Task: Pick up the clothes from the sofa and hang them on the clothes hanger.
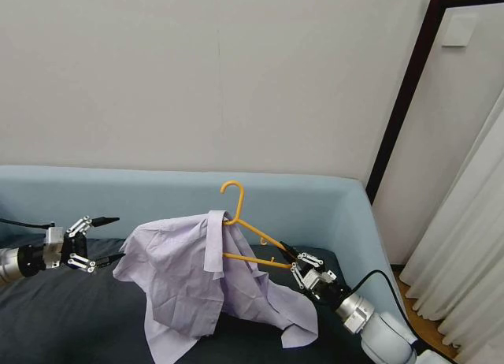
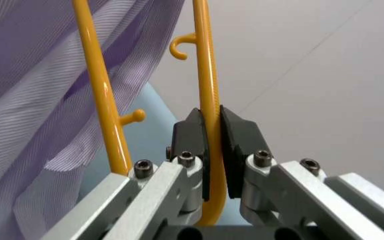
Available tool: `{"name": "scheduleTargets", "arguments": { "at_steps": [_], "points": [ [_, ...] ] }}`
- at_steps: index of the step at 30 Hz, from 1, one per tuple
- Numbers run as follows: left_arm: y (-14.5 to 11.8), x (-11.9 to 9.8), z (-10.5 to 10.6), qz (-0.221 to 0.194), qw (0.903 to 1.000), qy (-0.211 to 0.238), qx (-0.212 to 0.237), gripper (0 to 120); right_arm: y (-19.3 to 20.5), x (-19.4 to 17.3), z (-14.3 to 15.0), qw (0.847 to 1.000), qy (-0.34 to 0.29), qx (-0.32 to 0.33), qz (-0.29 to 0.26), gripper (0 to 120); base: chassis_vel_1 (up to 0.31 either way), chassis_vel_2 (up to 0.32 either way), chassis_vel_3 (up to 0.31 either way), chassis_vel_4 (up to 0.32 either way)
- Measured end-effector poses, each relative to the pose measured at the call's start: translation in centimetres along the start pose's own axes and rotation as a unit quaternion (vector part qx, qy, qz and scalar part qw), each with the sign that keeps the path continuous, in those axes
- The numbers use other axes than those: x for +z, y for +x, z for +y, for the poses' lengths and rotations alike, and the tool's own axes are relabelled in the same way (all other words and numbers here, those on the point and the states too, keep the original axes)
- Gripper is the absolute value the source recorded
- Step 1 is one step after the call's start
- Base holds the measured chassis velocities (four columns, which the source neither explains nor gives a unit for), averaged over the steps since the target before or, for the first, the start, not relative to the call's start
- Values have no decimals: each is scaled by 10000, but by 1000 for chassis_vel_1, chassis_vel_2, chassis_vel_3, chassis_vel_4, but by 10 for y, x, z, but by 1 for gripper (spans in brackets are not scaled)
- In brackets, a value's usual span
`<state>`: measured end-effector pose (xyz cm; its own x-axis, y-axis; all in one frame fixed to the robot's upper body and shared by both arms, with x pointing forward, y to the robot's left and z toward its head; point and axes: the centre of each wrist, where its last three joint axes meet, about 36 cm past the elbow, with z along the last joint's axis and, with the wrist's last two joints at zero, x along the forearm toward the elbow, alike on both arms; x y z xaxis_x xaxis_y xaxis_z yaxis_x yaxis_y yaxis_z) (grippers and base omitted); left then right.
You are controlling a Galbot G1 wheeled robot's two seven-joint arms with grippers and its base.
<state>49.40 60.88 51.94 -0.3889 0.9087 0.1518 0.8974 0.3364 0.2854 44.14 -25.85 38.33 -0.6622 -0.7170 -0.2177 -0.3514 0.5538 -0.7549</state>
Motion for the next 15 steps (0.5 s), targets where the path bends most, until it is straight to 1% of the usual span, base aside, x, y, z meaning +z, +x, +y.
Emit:
{"name": "scheduleTargets", "arguments": {
  "at_steps": [4, 5, 7, 8, 9, 10, 12, 15],
  "points": [
    [-4, 0, 14, 91, 9997, 119, 215, 67, -2, 2, -2, 9997, 239, -2, -110, 5, 0, 0, 0, 0],
    [-4, 0, 14, 91, 9997, 119, 215, 67, -2, 2, -2, 9997, 239, -2, -110, 5, 0, 0, 0, 0],
    [-6, -2, 19, 127, 9994, 146, 276, 61, -3, 3, -2, 9994, 331, -25, -132, 5, 0, 0, 0, 0],
    [-7, -1, 22, 148, 9993, 162, 291, 55, -3, 5, -2, 9992, 362, -29, -140, 5, 0, 0, 0, 0],
    [-8, 0, 24, 157, 9993, 173, 291, 50, -4, 5, -1, 9992, 367, -25, -145, 5, 0, 0, 0, 0],
    [-8, 0, 24, 157, 9993, 173, 291, 50, -4, 5, -1, 9992, 367, -25, -145, 5, 0, 0, 0, 0],
    [-12, 3, 28, 144, 9993, 202, 294, 39, -6, 6, -1, 9992, 367, -12, -179, 5, 0, 0, 0, 0],
    [-19, 9, 29, 106, 9992, 240, 303, 29, -7, 6, 0, 9992, 360, -3, -181, 5, 0, 0, 0, 0]
  ]
}}
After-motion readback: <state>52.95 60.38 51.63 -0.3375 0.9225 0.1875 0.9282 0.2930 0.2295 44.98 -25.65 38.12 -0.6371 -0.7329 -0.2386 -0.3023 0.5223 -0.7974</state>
